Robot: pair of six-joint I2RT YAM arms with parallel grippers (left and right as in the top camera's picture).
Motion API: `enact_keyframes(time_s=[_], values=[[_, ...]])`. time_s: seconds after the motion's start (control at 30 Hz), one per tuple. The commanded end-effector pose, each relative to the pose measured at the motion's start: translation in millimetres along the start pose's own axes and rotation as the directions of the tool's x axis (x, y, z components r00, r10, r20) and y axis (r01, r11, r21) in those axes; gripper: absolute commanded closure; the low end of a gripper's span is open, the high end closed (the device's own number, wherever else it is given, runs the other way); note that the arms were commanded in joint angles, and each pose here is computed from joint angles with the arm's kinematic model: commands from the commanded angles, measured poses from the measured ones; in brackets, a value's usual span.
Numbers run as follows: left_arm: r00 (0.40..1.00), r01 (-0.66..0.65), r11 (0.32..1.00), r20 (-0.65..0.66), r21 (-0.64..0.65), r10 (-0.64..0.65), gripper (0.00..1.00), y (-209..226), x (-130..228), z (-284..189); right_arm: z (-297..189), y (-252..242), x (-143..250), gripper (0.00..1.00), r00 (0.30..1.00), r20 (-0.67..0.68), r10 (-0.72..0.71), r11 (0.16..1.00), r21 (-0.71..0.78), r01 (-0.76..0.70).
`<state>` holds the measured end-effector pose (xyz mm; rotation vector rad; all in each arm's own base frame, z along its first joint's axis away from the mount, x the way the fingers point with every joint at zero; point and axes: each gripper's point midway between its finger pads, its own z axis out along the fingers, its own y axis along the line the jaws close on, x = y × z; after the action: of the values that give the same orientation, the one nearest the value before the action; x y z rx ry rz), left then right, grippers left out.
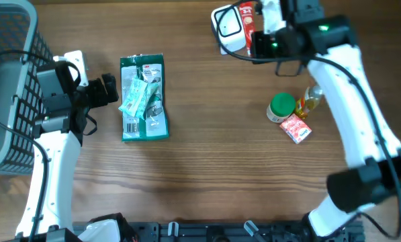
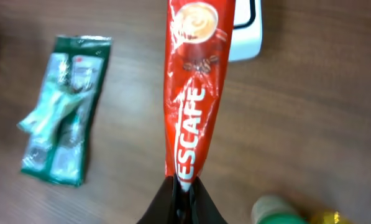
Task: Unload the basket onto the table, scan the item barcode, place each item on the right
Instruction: 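Hold the Nescafe stick under the scanner with the right gripper, then lower the Nescafe stick to the table right of center and release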
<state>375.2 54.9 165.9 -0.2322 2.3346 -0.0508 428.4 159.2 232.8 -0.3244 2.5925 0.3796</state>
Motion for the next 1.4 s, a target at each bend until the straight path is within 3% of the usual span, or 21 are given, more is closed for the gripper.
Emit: enact_keyframes(time_s=[0.0, 0.13, 0.27, 0.53, 0.87, 0.97, 1.17, 1.23, 1.37], values=[[1.000, -0.005, 1.000, 0.008, 0.002, 0.005, 0.00, 1, -4, 0, 54, -15, -8, 0.96, 0.998, -0.024, -0.052, 0.995, 0.083, 0.053], [1.000, -0.005, 1.000, 0.008, 0.002, 0.005, 0.00, 1, -4, 0, 120, -32, -11, 0.96, 0.998, -0.035, -0.061, 0.986, 0.151, 0.066], [1.000, -0.005, 1.000, 0.008, 0.002, 0.005, 0.00, 1, -4, 0, 157, -43, -17, 0.96, 0.998, -0.004, -0.067, 0.981, 0.181, 0.066], [1.000, -0.005, 1.000, 0.008, 0.002, 0.005, 0.00, 1, -4, 0, 193, -47, -28, 0.96, 0.995, 0.100, -0.023, 0.986, 0.166, 0.006], [1.000, -0.005, 1.000, 0.008, 0.002, 0.005, 0.00, 1, -4, 0, 215, -47, -9, 0.96, 0.999, 0.043, 0.016, 0.991, 0.131, -0.021], [1.000, -0.005, 1.000, 0.008, 0.002, 0.005, 0.00, 1, -4, 0, 189, -45, -18, 0.96, 0.997, 0.063, 0.048, 0.991, 0.119, -0.056], [1.000, -0.005, 1.000, 0.008, 0.002, 0.005, 0.00, 1, -4, 0, 52, -14, -43, 0.96, 0.987, 0.157, 0.037, 0.997, 0.064, -0.048], [1.000, -0.005, 1.000, 0.008, 0.002, 0.005, 0.00, 1, -4, 0, 9, -8, -27, 0.96, 0.990, 0.135, 0.042, 0.996, 0.068, -0.051], [1.000, -0.005, 1.000, 0.008, 0.002, 0.005, 0.00, 1, -4, 0, -4, -11, 22, 0.96, 0.996, -0.046, 0.072, 0.993, 0.098, -0.068]])
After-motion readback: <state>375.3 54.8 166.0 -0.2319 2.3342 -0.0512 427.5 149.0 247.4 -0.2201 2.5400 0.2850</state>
